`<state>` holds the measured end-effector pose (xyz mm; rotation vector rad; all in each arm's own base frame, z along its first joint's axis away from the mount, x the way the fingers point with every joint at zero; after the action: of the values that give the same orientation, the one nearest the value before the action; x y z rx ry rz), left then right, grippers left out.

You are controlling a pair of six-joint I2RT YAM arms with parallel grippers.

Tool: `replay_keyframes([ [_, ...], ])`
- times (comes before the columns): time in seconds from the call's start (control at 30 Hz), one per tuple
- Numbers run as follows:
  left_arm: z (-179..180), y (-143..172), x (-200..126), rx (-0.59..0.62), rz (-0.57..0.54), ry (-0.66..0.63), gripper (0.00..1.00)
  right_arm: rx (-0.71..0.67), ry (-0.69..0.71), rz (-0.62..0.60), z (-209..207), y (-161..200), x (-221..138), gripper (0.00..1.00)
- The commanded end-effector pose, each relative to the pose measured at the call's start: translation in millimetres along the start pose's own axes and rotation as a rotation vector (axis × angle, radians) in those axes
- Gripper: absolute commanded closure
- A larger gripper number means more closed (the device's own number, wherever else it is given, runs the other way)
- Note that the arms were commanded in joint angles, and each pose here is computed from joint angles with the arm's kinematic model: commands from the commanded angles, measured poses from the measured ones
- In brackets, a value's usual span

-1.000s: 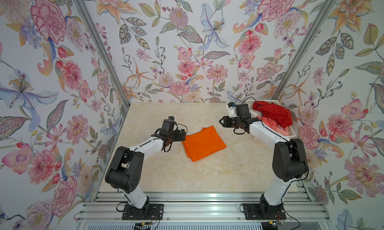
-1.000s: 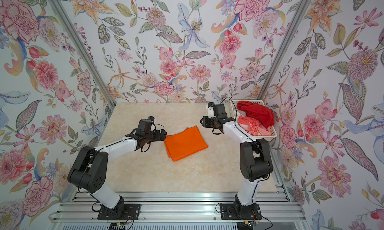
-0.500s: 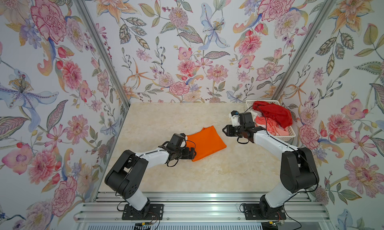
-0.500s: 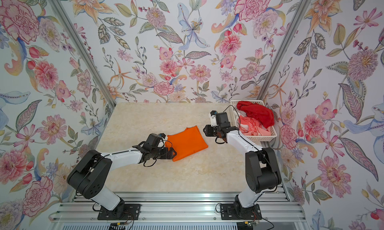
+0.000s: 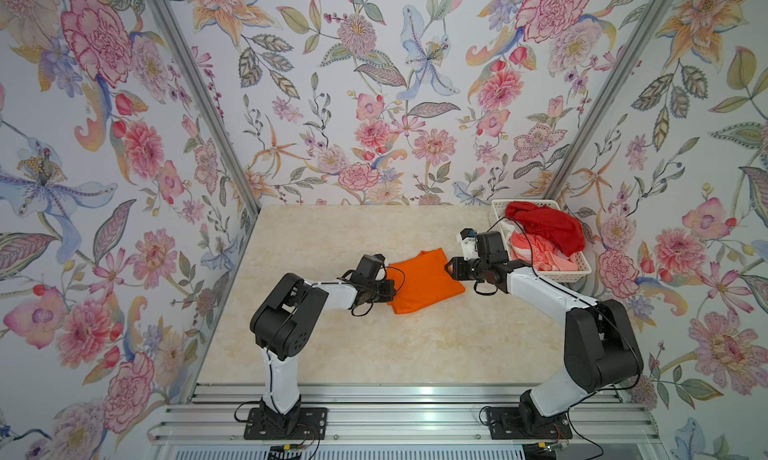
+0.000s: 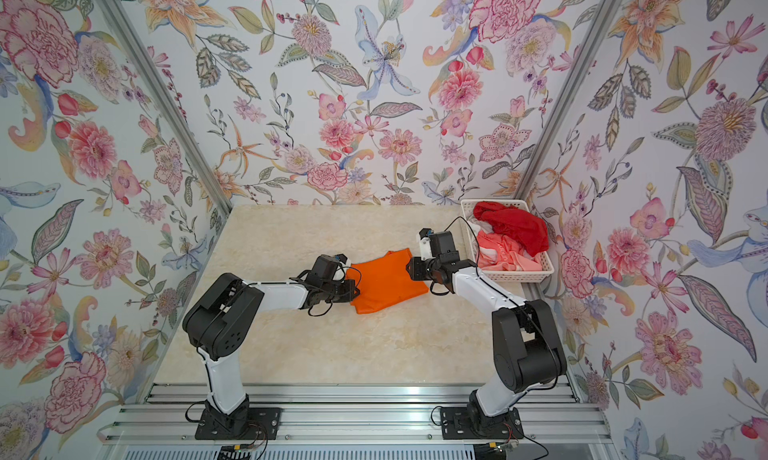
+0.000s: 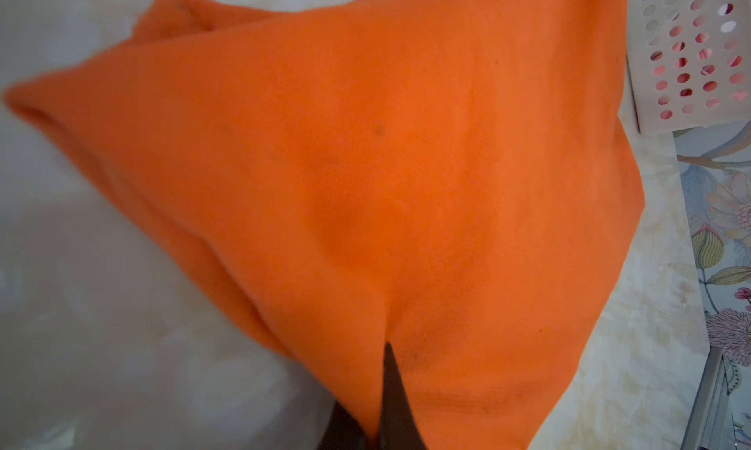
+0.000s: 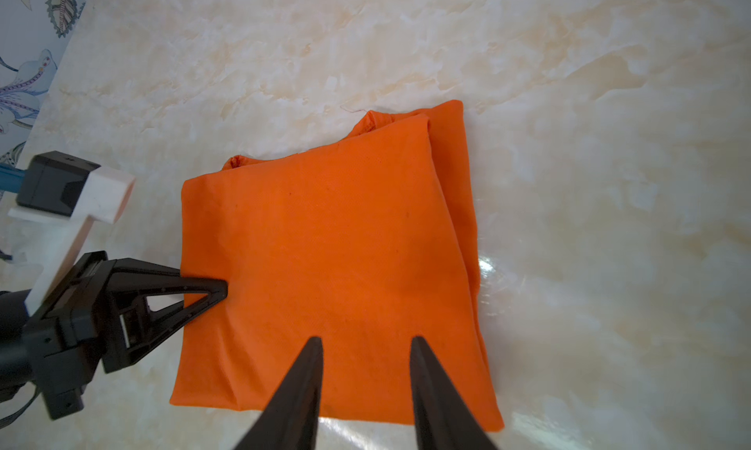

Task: Fold and stack t-shirts
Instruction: Move the bin to the corner of the board.

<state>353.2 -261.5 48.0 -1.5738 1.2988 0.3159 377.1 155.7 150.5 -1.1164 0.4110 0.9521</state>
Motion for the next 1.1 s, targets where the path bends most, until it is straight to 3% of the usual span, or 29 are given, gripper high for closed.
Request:
replay_keyframes([
  [0.0, 40.6, 38.5, -12.2, -0.018, 0.163, -0.273, 1.0, -0.005, 0.005, -0.037, 2.9, -4.9, -11.4, 0.62],
  [0.13, 72.1, 10.5, -46.8, 0.043, 0.162, -0.494, 1.0, -0.002, -0.006, -0.035, 6.5, -6.1, -9.2, 0.62],
  [0.4, 154.8, -55.6, -92.4, 0.055, 0.154, -0.778, 1.0, -0.016, -0.026, -0.013, 22.2, -6.5, 1.5, 0.62],
  [0.63, 239.5, -104.3, -109.3, -0.04, 0.129, -0.843, 1.0, -0.038, -0.036, 0.026, 36.7, -3.2, 17.0, 0.62],
  [0.9, 304.6, -149.2, -125.9, -0.065, 0.103, -0.943, 1.0, -0.043, -0.015, 0.057, 41.1, -1.9, 28.2, 0.62],
  [1.07, 343.9, -161.5, -147.8, -0.125, 0.073, -0.997, 1.0, -0.047, 0.001, 0.073, 40.1, 1.4, 27.3, 0.62],
])
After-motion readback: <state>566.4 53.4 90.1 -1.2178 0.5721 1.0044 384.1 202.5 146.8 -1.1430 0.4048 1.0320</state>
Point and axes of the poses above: each gripper's point midway between its finger pads, its own x axis out along the fingers, its own z axis along the line the jaws close on, y = z × x, the point moved 4 cm from there along -x, back along the fingers, and after that the axes turned 9 degrees about x, right-handed, at the moved point
